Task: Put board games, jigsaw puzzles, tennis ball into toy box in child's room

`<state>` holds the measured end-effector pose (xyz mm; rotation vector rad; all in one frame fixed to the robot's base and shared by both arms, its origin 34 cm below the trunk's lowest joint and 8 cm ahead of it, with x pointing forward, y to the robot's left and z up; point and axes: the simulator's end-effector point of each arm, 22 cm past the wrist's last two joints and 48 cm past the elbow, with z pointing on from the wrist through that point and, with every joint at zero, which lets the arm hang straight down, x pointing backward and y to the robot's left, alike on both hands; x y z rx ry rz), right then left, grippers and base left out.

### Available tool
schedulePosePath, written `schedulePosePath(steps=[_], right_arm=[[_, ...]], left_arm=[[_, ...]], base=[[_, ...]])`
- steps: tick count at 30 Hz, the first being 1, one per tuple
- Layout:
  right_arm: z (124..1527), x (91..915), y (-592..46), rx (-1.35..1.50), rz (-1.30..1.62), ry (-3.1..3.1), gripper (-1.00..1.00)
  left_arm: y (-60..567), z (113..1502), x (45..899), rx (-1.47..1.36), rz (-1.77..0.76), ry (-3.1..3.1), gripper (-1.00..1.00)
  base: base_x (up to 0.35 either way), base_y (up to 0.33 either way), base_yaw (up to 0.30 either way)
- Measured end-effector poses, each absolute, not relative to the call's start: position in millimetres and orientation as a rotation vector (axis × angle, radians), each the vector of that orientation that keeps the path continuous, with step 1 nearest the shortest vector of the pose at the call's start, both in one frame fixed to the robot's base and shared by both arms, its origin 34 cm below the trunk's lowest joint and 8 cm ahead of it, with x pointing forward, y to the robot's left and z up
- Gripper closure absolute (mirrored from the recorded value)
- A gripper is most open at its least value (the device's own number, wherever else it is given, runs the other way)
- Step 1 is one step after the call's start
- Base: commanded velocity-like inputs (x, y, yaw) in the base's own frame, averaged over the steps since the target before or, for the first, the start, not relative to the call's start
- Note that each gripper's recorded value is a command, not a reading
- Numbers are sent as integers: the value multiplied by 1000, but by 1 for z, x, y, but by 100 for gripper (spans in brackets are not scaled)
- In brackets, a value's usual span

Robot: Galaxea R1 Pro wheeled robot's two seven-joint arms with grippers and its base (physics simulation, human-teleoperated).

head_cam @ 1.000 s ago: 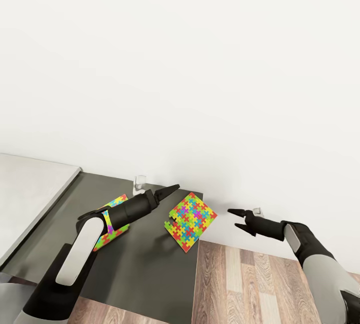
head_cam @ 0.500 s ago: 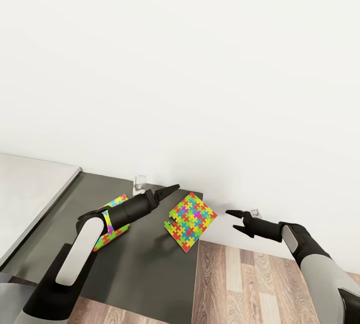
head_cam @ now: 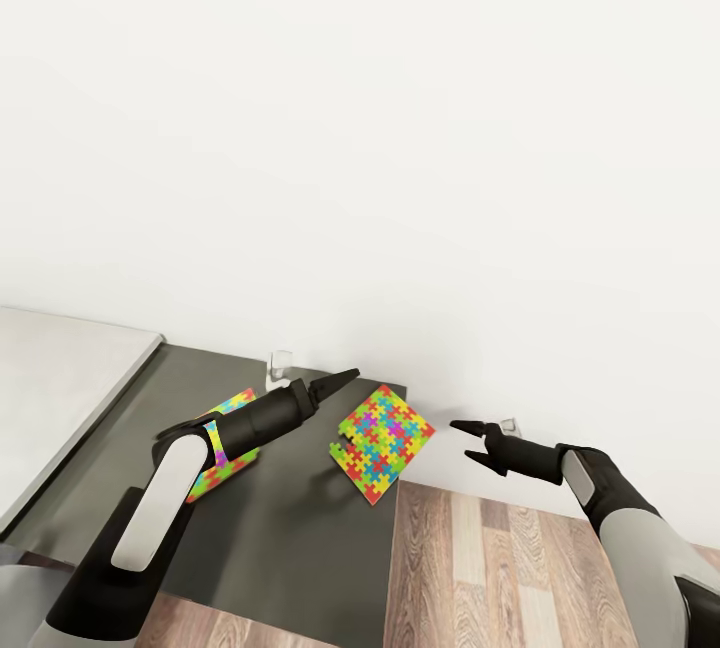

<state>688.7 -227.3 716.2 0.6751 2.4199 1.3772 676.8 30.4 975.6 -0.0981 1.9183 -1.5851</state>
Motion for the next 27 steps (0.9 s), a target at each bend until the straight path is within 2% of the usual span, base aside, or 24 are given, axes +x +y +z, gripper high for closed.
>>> schedulePosePath(steps=[13,27], right_arm=[[717,690,-222,660,1381,2415,-100],[718,693,-206,621,1391,2397,-100]], left_arm=[[30,975,677,-98,-1584,1919,-100],[30,975,677,-99,-1584,1919,-100]], base=[[0,0,111],[0,0,28]])
